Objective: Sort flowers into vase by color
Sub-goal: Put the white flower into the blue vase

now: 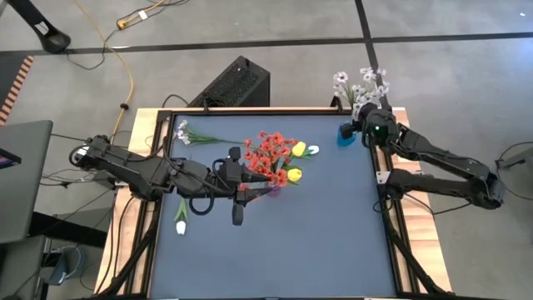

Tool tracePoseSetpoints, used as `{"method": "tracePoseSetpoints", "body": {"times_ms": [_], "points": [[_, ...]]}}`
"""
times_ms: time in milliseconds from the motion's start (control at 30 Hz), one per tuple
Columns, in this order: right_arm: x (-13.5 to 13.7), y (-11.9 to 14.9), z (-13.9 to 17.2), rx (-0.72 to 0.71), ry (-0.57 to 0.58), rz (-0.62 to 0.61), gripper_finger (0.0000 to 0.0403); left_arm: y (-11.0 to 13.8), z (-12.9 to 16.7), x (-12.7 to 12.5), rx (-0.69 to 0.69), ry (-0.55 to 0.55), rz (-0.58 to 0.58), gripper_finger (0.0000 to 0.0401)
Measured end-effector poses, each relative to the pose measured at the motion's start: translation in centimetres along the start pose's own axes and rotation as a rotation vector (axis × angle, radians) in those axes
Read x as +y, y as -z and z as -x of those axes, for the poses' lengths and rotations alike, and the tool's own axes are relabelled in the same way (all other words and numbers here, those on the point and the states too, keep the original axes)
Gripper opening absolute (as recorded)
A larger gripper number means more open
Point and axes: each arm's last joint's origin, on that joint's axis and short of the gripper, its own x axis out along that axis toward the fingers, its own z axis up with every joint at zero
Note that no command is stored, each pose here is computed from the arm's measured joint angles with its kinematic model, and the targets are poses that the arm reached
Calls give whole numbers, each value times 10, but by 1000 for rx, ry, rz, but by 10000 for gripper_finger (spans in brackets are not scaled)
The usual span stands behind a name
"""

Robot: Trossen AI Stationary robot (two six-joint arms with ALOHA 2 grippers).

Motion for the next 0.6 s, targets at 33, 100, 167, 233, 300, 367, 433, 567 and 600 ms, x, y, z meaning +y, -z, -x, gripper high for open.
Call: {"method": "tracePoseSetpoints", "body": {"times_ms": [33,100,167,233,300,367,433,567,600], "points": [[0,4,-2,10,5,4,49,0,0,0,1,-1,3,116],[0,8,-4,21,7,9,73,0,0,0,2,-1,5,116],[0,11,-4,36,7,20,99,0,0,0,1,-1,6,116],[0,12,-4,50,-3,28,127,0,0,0,2,0,8,116],[0,13,-4,65,-35,25,157,0,0,0,2,0,9,116],[0,16,-4,100,-66,14,187,0,0,0,1,-1,9,116],[-1,20,-4,152,-101,12,216,0,0,0,2,0,9,116],[-5,23,-1,283,-132,55,258,0,0,0,3,0,8,116],[-6,24,1,317,-134,69,264,1,0,0,6,2,7,116]]}}
